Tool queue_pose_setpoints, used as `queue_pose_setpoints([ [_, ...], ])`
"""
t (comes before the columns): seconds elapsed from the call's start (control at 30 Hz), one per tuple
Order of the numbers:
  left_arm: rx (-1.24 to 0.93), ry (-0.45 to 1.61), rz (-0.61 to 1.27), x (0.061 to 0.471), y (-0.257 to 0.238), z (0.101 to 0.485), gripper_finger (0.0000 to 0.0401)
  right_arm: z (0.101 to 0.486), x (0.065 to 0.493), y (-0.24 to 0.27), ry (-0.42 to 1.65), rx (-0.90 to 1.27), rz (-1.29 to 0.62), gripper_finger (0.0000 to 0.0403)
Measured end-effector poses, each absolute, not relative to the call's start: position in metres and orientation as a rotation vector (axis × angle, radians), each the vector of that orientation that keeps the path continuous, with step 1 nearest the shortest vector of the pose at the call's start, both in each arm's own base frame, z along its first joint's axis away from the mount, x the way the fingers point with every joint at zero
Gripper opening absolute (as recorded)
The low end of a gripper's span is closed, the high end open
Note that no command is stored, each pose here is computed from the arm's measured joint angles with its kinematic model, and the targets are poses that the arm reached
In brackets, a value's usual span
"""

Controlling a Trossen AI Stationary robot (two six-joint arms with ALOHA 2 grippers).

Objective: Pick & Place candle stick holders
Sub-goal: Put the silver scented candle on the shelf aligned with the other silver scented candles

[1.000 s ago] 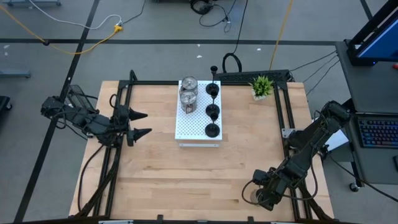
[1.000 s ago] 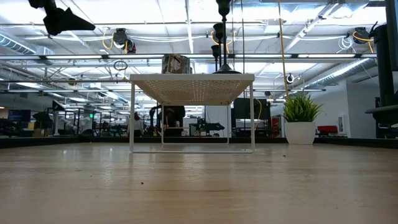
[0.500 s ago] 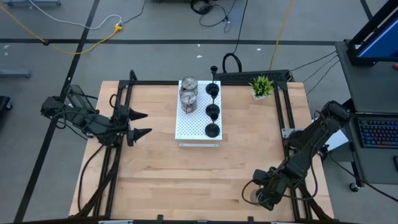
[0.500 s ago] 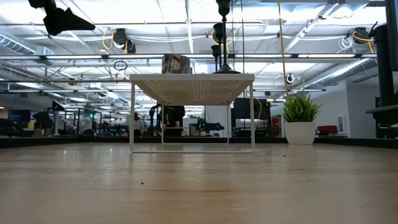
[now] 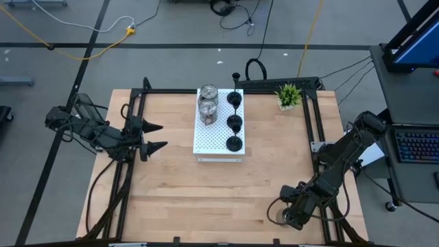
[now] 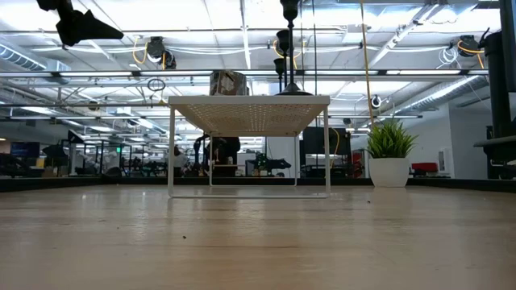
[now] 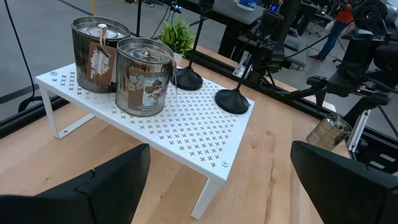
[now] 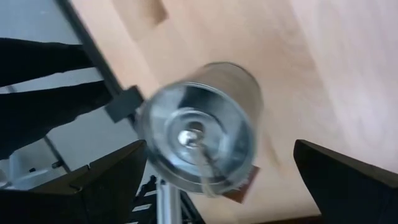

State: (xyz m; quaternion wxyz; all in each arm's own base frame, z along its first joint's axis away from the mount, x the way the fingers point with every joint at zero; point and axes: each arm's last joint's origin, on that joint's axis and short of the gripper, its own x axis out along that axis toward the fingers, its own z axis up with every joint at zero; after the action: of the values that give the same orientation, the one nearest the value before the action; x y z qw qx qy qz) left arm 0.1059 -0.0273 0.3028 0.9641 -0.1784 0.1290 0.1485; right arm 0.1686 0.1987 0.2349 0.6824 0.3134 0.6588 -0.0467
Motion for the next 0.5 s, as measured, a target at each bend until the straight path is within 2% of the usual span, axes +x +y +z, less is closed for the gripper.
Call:
queue_pose_setpoints([
  [0.5,-0.364,0.26,0.301,0.1059,-0.0272,0.3029,0.0395,0.2359,0.1693,0.2008,1.491,0.742,-0.09,0.04],
])
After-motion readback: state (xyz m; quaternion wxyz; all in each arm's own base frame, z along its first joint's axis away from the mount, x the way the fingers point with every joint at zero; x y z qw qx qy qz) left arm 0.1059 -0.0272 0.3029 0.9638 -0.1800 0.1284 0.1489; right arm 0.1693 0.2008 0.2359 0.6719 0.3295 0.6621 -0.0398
